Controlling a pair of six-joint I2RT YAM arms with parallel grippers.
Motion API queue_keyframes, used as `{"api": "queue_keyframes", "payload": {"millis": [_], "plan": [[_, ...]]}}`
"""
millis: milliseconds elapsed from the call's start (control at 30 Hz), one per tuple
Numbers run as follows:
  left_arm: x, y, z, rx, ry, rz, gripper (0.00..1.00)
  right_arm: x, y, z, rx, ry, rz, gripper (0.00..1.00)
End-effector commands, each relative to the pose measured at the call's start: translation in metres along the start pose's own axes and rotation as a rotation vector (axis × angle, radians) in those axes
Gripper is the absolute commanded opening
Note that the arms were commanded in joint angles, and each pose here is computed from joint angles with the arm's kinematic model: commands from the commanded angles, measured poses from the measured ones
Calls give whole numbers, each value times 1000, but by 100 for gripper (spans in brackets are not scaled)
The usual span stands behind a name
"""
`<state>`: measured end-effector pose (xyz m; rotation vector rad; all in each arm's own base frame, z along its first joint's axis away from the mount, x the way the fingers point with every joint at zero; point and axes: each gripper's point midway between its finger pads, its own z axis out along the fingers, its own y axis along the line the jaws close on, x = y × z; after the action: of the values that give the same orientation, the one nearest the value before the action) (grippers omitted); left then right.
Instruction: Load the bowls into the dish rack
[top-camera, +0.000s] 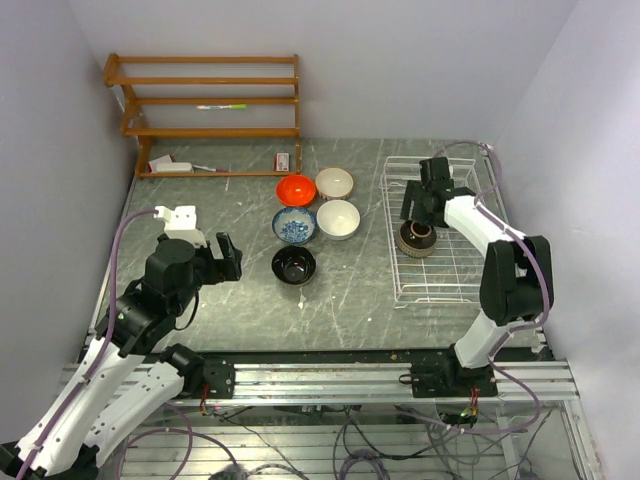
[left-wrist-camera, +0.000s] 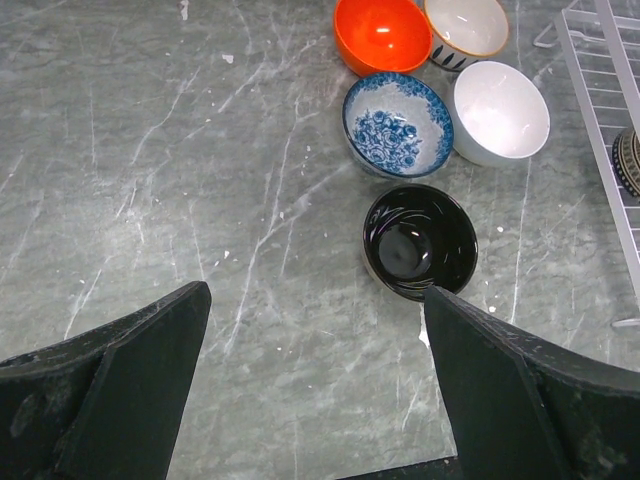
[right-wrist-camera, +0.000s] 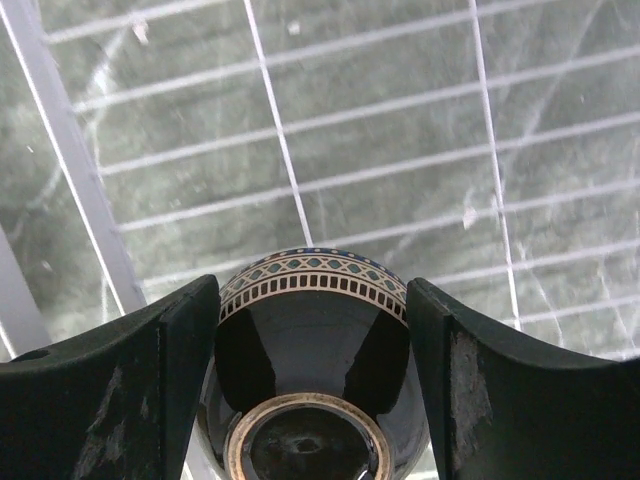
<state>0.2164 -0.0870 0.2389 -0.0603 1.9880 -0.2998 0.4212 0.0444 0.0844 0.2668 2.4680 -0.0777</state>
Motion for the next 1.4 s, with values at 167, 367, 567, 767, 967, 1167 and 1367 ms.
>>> {"api": "queue_keyframes", "payload": {"millis": [167, 367, 567, 767, 967, 1167, 1367], "plan": [[-5, -11, -1, 63, -24, 1, 99, 45, -5, -40, -32, 48, -12, 74], [-4, -12, -2, 74, -24, 0, 99, 78, -6, -51, -53, 97, -39, 75], [-4, -12, -2, 74, -24, 0, 99, 94, -7, -64, -56, 111, -63, 75], [-4, -12, -2, 75, -24, 0, 99, 106, -7, -75, -46, 114, -84, 75], [-3, -12, -2, 71, -23, -1, 99, 94, -5, -89, -72, 62, -71, 75], [-4, -10, -3, 64, -27, -4, 99, 55, 3, -124, -133, -65, -38, 76], [-4, -9, -2, 57, -28, -7, 99, 7, 46, -168, -365, -234, -84, 75]]}}
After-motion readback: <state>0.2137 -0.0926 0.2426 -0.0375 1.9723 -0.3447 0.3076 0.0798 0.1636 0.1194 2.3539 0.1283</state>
